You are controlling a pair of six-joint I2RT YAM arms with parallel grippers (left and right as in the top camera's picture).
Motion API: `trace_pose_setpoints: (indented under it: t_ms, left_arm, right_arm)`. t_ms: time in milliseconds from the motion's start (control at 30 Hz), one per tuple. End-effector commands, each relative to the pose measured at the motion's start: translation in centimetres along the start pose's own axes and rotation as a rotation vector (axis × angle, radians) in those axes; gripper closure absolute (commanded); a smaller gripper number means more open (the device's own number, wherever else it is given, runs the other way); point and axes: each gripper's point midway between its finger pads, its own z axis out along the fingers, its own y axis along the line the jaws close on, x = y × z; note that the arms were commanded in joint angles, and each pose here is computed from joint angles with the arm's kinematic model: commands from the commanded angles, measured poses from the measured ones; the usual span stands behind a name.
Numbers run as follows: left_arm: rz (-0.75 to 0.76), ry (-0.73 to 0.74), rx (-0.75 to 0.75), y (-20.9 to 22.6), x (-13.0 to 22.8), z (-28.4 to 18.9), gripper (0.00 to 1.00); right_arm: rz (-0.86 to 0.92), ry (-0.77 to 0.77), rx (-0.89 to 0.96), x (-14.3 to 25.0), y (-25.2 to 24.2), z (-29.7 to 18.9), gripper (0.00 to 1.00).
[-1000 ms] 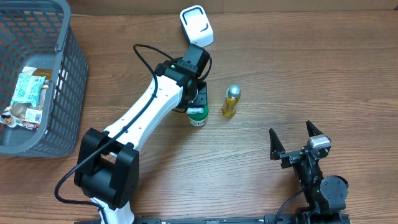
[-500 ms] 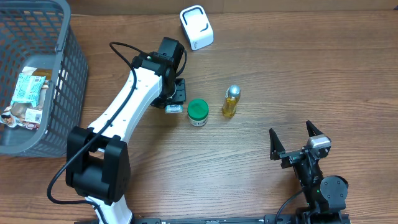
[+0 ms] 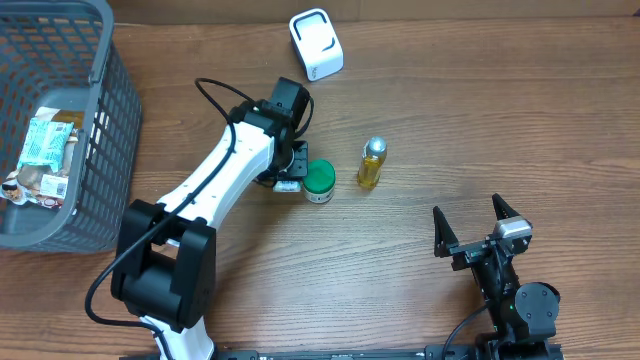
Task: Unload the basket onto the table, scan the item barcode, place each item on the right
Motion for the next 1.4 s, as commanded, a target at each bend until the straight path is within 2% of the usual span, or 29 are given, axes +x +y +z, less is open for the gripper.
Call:
trace_pose_setpoints:
  t_ms: [0, 200, 300, 400, 633, 967, 1200, 1300, 1367]
  left_arm:
    - [0.025, 0.015, 0.078, -1.9, 0.8, -0.2, 0.63]
    - [0.06, 0.029, 0.214, -5.3, 1.2, -0.6, 0.63]
    - [0.07, 0.03, 0.235, -5.9, 1.3, -0.7, 0.62]
    - [0.067, 0.021, 0.177, -4.9, 1.3, -0.5, 0.62]
    - [0.038, -0.008, -0.063, 0.0, 0.9, -0.1, 0.62]
    - [0.019, -0.017, -0.069, 0.7, 1.8, 2.5, 0.6]
    - [-0.004, -0.009, -0.045, 1.0, 1.8, 2.9, 0.52]
    - [-0.007, -0.009, -0.045, 1.1, 1.8, 2.9, 0.38]
    - [-0.007, -0.012, -0.04, 1.0, 1.7, 2.9, 0.32]
  right_arm:
    - [-0.007, -0.001, 0.011, 0.2, -0.2, 0.0, 0.0]
    - [-0.007, -0.001, 0.011, 0.2, -0.2, 0.0, 0.0]
    - [-0.007, -0.001, 0.011, 0.3, -0.2, 0.0, 0.0]
    - [-0.007, -0.001, 0.011, 0.2, -0.2, 0.0, 0.0]
    - [-0.007, -0.001, 0.011, 0.2, -0.2, 0.0, 0.0]
    - [-0.007, -0.001, 0.011, 0.2, -0.2, 0.0, 0.0]
    - [-0.007, -0.001, 0.011, 0.2, -0.2, 0.0, 0.0]
    - [-0.007, -0.001, 0.011, 0.3, -0.2, 0.0, 0.0]
    - [-0.007, -0.001, 0.011, 0.2, -0.2, 0.0, 0.0]
